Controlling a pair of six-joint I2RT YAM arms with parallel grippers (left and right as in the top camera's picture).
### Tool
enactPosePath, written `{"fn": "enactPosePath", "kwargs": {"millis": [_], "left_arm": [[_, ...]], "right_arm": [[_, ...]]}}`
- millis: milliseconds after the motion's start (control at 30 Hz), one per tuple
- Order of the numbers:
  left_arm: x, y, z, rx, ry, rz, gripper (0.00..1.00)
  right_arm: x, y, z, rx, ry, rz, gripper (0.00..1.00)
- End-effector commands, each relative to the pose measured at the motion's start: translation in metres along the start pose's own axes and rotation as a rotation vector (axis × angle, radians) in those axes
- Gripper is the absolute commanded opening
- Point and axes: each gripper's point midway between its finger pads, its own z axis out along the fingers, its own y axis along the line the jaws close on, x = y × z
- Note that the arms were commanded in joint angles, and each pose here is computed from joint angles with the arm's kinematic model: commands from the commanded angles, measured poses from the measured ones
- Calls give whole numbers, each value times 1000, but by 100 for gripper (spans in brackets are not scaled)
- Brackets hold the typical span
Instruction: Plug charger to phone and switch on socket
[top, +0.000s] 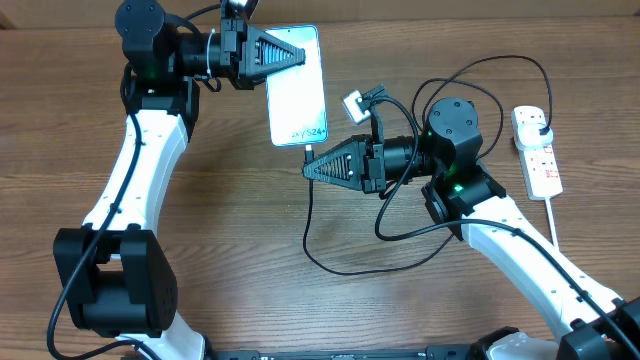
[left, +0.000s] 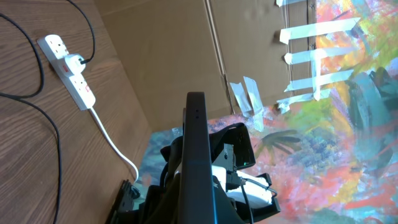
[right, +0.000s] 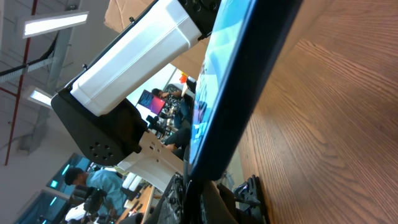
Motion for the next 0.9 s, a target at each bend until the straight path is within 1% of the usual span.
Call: {"fn": "enactPosePath", "kwargs": {"millis": [0, 867], "left_arm": [[-2, -5, 7, 5, -6, 13, 4], [-1, -5, 9, 6, -2, -7, 4]], "right_arm": [[-1, 1, 0, -2, 0, 11, 4], [-2, -1, 0, 5, -10, 17, 4]]}}
